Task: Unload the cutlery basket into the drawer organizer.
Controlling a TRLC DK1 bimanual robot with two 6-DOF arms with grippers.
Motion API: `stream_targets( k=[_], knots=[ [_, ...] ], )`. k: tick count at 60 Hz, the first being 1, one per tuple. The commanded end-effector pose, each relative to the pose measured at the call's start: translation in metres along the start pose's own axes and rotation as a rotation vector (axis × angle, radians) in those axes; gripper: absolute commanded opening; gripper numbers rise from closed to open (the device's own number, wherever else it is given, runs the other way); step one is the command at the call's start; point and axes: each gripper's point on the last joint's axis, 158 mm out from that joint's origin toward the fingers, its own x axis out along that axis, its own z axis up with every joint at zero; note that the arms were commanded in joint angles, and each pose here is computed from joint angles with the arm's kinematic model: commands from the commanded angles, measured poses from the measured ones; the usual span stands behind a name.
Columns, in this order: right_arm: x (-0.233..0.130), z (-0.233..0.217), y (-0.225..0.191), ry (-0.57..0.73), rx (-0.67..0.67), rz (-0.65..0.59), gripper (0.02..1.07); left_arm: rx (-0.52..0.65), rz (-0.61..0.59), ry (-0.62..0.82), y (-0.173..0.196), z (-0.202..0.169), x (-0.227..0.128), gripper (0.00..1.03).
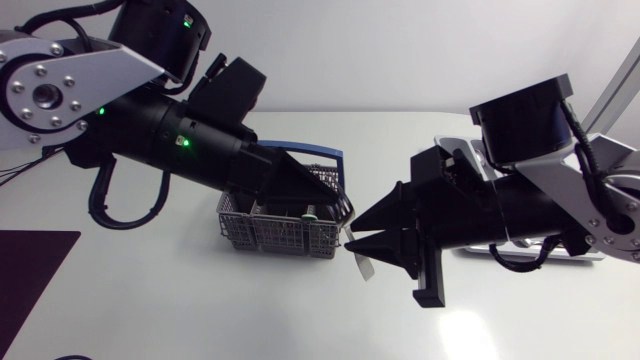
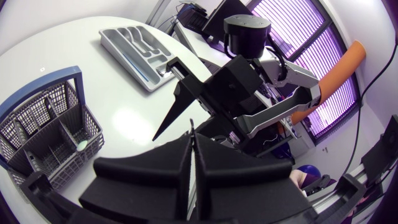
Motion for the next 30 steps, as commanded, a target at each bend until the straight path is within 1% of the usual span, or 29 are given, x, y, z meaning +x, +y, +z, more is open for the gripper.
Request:
stream_targets(
  k=[1, 4, 5, 9, 17, 27, 30],
  knots=[
    [0.0072, -0.0034, 0.0034, 0.005, -0.009, 0.029, 0.2, 0.005, -0.03, -0.004, -0.0074, 0.0081, 0.0015, 0.03],
    [0.0073, -0.0025, 0.0038, 0.005, -0.01, 0.032, 0.14, 0.004, -0.03, -0.003, -0.007, 0.0079, 0.0019, 0.03],
    [0.0072, -0.0017, 0.0038, 0.003, -0.011, 0.033, 0.13, 0.001, -0.03, -0.002, -0.007, 0.0076, 0.0019, 0.03],
    [0.0084, -0.0031, 0.005, 0.01, -0.006, 0.04, 0.13, -0.002, -0.036, -0.001, -0.0079, 0.0072, 0.0015, 0.03],
    [0.0105, -0.0047, 0.0075, 0.016, 0.002, 0.054, 0.08, -0.007, -0.042, 0.005, -0.0081, 0.0044, 0.0028, 0.03],
    [0.0109, -0.0093, 0.0079, 0.037, 0.018, 0.056, 0.08, -0.01, -0.038, 0.002, -0.0062, 0.0051, 0.0015, 0.04],
    [0.01, -0.011, 0.0083, 0.041, 0.021, 0.053, 0.08, -0.004, -0.037, -0.002, -0.0065, 0.0059, 0.0005, 0.2]
  ],
)
